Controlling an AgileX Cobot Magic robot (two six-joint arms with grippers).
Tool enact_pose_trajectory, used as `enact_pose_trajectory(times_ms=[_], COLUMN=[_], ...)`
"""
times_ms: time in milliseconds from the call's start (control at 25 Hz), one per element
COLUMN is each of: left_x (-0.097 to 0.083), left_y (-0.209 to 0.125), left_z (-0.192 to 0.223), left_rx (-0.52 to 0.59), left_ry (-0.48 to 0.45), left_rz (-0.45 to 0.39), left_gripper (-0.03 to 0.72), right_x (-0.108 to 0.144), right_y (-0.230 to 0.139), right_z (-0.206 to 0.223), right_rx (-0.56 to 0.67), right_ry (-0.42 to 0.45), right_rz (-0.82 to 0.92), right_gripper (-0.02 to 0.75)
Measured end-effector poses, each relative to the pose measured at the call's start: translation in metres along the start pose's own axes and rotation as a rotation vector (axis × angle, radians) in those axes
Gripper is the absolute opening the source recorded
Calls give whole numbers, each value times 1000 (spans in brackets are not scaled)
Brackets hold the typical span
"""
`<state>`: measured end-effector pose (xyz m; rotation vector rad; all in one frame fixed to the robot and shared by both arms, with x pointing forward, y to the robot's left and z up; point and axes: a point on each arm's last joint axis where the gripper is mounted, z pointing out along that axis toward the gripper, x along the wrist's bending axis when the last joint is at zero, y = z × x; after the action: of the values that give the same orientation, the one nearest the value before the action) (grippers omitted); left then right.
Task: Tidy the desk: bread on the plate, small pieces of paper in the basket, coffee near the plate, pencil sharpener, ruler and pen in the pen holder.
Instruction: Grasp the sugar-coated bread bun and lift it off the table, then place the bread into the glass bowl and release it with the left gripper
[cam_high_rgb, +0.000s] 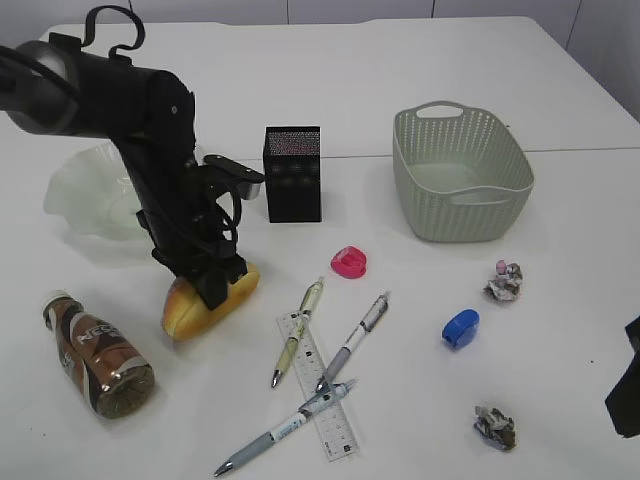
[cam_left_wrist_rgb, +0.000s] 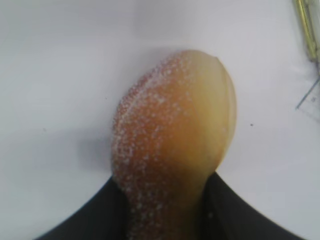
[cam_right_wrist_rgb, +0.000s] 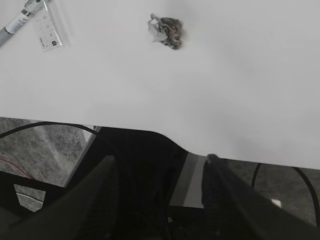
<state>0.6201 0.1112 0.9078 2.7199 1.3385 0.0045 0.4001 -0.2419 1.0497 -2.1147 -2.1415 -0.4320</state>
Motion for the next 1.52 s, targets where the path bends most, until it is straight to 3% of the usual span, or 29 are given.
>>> enact_pose_trajectory(times_ms=[280,440,640,760,880,1200,1320,1520], left_x=[-4,-6,-1,14,42,140,155,160], left_y=[17,38,55,56,51,28,25,29], left_z=[-40,-79,-120,-134,-137,-122,-104,-71], left_rx=[35,-81,-218,-253,-261,-324,-303,-259], left_ry=[-62,-77,-24,48,123,189,170,153], left_rz=[-8,-6,-23,-56,-118,-442,-485,-496], left_gripper=[221,220,218,218,218,218,218,221], right_x=[0,0,-3,-4,-4,-4,-4,-4], right_y=[0,-1,-2,-2,-2,-2,-2,-2], right_z=[0,0,0,0,0,0,0,0], right_rx=[3,13,23,23,24,24,24,23], right_ry=[0,-2,-29,-43,-44,-44,-44,-45], right_rz=[0,0,-10,-15,-16,-16,-16,-16], right_gripper=[398,398,398,398,398,398,398,398])
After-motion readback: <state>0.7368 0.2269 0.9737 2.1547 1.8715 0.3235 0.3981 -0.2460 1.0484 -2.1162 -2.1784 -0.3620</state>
